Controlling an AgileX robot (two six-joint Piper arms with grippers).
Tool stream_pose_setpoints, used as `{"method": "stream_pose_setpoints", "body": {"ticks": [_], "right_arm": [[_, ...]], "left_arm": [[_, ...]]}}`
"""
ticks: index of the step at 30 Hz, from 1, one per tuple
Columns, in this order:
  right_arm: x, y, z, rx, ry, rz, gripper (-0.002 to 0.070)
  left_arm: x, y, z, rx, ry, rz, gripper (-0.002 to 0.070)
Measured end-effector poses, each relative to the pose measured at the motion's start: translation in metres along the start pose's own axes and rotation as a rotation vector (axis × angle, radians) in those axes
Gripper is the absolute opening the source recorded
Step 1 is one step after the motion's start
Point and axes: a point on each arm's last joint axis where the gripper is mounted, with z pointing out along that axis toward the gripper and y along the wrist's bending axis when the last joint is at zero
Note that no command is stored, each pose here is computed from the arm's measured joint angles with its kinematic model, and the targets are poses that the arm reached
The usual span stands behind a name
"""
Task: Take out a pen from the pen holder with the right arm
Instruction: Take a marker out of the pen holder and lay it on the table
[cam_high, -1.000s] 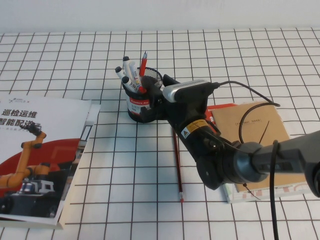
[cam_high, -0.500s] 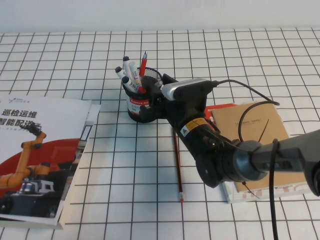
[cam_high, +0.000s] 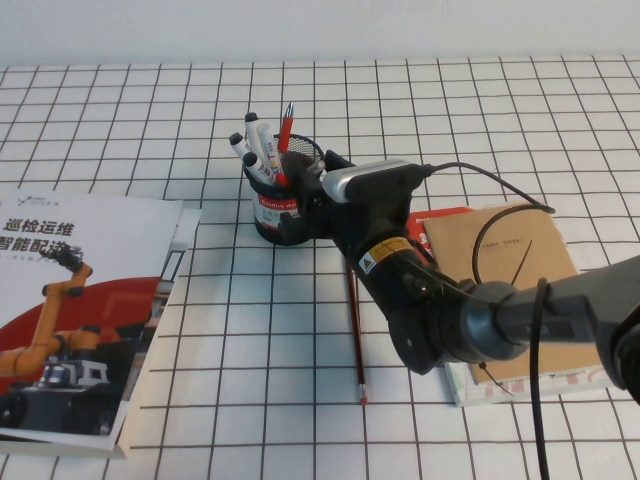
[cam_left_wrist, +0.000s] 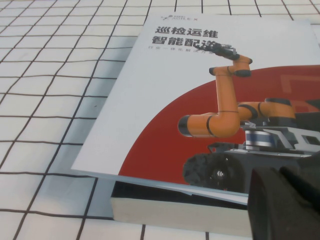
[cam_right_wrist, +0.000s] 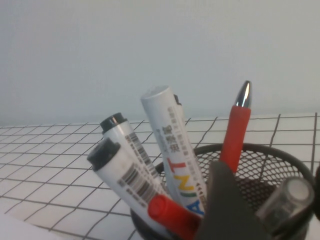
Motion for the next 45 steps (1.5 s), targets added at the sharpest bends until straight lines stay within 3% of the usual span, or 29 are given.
{"method": "stream_pose_setpoints", "body": {"ticks": [11,26,36,45], "right_arm": [[-0.002,0.001,0.002,-0.002,-0.006,0.001,0.0323],[-0.002,0.0,0.002,0.001,-0.008,-0.001,0.0087],[-0.007,0.001,0.002,0.0,-0.002,-0.047,0.0084],[-0.046,0.011,0.003,-0.011,-0.008,-0.076,0.0081]], "left_arm": [[0.0,0.0,0.0,0.0,0.0,0.0,-0.0003],[0.0,0.0,0.0,0.0,0.0,0.0,-0.0003],[0.0,0.0,0.0,0.0,0.0,0.0,-0.0003],[0.0,0.0,0.0,0.0,0.0,0.0,-0.0003]]}}
